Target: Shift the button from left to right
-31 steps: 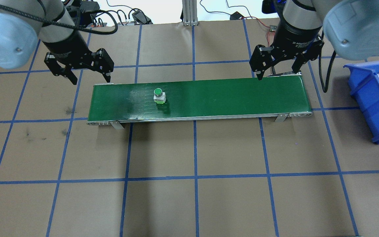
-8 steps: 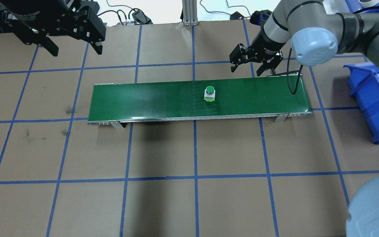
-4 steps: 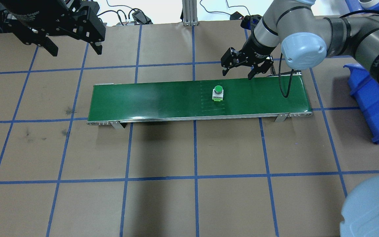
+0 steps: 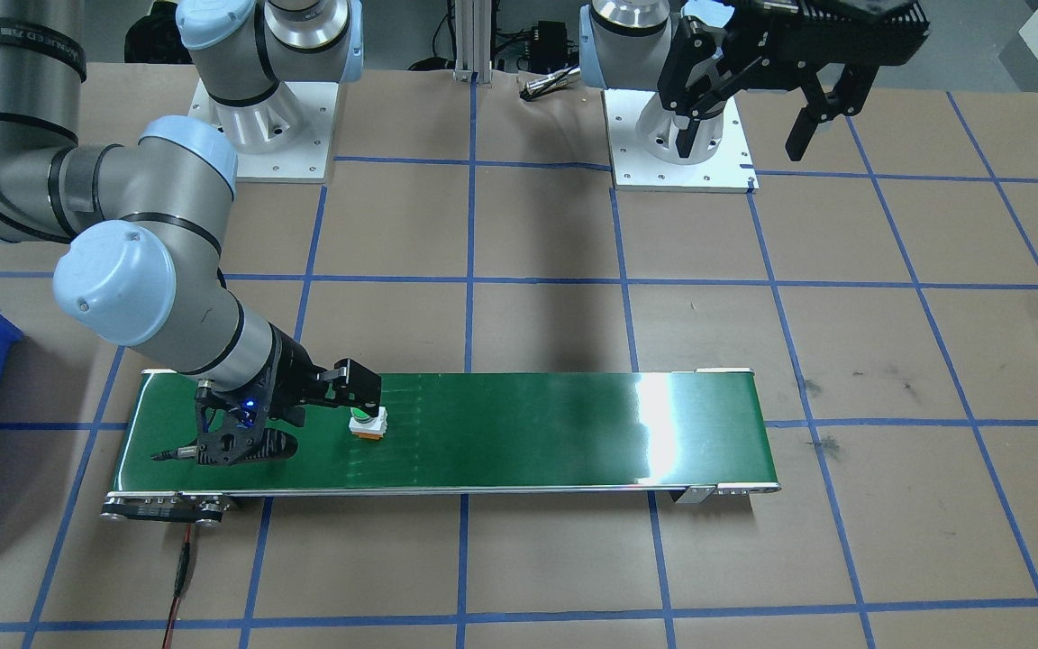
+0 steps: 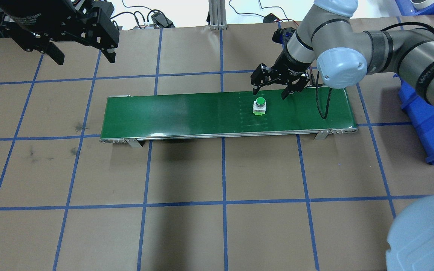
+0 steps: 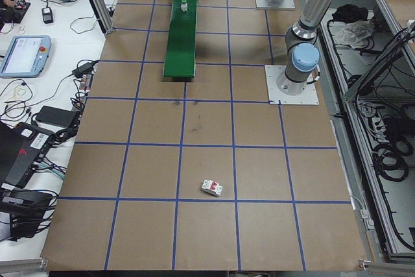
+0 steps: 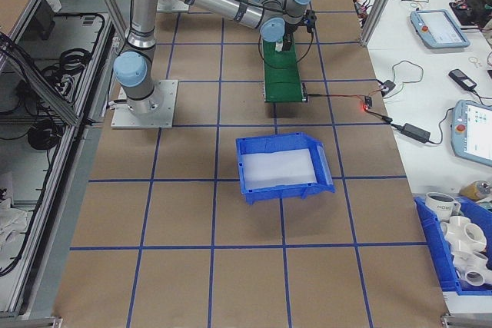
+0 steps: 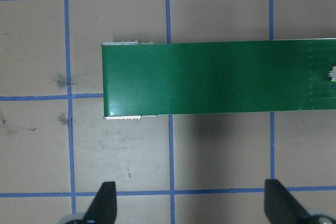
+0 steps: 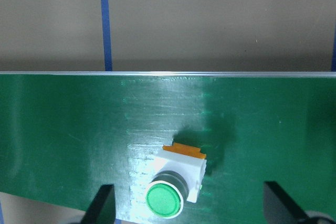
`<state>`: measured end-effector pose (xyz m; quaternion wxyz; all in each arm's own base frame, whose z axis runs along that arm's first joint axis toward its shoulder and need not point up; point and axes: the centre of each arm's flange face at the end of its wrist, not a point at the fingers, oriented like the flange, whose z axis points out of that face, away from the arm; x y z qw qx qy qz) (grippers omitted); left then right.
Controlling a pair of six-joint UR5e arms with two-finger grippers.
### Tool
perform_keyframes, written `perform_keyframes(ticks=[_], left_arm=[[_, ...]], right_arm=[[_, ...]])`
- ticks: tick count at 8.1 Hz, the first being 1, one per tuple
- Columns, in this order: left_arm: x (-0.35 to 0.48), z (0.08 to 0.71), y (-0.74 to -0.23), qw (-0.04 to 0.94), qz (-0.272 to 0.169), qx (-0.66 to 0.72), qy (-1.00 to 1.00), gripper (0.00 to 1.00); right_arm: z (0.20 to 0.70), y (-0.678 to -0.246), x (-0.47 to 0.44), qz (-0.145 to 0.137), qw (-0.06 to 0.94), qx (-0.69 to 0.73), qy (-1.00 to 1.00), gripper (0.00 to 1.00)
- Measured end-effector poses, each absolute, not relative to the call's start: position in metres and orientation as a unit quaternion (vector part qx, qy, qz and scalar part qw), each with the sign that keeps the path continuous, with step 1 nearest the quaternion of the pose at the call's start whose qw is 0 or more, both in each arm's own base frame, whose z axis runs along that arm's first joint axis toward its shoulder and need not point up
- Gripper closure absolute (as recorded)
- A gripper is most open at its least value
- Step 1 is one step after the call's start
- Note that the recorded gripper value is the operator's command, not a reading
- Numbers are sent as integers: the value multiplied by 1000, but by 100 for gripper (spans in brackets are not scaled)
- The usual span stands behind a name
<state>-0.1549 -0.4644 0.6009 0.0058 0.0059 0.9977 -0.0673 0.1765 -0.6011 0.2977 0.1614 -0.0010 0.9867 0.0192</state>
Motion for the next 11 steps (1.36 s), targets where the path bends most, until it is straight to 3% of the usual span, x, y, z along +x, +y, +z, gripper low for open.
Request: perform_keyframes(ticks=[3, 4, 5, 6, 7, 8, 11], left_arm=[[-150, 606, -459, 4, -71, 3, 997, 0], [-149, 602, -464, 3, -69, 1, 998, 0], [-148, 598, -467, 3, -67, -2, 998, 0], [-149, 598, -466, 1, -66, -3, 998, 0], [-149, 598, -464, 0, -65, -3, 998, 0], [-149, 600, -463, -4, -68, -4, 998, 0], [-150, 593, -472, -17, -69, -5, 997, 0]], right_arm=[[284, -603, 175, 29, 150, -3, 988, 2], [275, -602, 171, 36, 133, -3, 990, 47], [266, -602, 166, 42, 108, -5, 993, 68], [262, -601, 162, 45, 90, -8, 995, 68], [261, -601, 160, 45, 81, -11, 996, 80], [261, -602, 159, 44, 77, -12, 996, 100], [264, -605, 156, 39, 64, -31, 997, 100]])
